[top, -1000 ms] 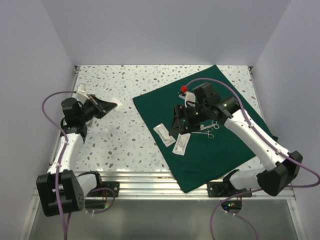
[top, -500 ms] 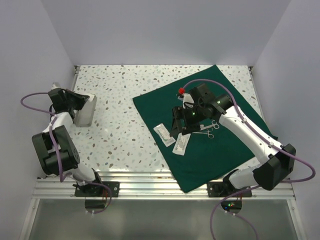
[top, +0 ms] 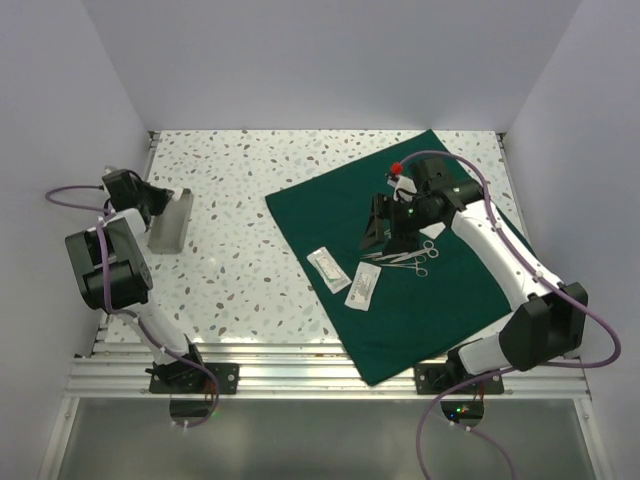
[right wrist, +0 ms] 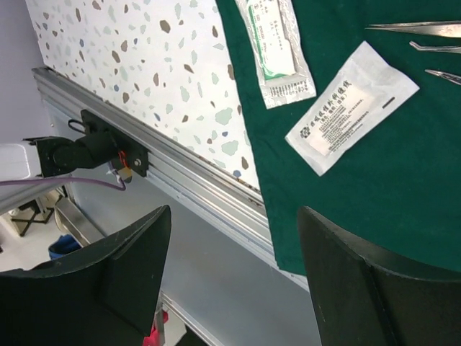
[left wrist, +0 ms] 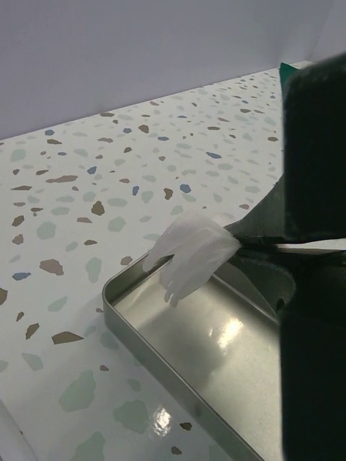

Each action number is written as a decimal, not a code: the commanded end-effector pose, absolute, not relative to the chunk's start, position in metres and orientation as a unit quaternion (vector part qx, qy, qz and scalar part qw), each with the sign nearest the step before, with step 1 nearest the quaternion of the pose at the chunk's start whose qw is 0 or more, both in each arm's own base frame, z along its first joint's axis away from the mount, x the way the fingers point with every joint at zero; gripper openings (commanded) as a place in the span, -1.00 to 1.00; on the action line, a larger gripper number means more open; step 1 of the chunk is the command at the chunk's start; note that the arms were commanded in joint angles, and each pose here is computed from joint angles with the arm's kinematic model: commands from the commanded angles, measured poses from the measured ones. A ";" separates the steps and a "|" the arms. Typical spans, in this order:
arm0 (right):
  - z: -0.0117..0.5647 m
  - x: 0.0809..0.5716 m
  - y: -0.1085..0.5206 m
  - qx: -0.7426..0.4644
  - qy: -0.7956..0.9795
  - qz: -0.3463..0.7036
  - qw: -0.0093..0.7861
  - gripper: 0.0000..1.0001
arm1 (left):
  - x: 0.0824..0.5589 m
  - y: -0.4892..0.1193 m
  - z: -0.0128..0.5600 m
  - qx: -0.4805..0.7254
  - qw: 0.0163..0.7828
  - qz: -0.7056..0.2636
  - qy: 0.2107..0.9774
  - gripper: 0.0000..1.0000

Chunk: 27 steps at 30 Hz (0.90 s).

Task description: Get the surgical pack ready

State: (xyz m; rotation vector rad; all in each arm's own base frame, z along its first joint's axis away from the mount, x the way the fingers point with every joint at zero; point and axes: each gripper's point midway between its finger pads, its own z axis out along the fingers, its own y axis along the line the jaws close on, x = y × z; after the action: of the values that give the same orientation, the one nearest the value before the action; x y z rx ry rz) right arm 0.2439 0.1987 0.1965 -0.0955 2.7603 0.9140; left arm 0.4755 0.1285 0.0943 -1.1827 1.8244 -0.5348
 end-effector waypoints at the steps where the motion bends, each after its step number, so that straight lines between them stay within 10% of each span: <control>1: 0.199 0.249 0.208 -0.040 0.935 0.335 0.112 0.47 | 0.492 0.137 0.102 -0.479 0.459 -0.210 0.718 -1.00; 27: 0.190 0.258 0.197 -0.023 0.939 0.328 0.105 0.47 | 0.511 0.138 0.052 -0.498 0.409 -0.176 0.744 -0.95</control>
State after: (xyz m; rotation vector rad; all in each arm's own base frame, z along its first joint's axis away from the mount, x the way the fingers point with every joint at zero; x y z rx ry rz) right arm 0.2556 0.1948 0.1876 -0.0405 2.7769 0.9419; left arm 0.5010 0.1298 0.0446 -1.2777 1.8926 -0.4777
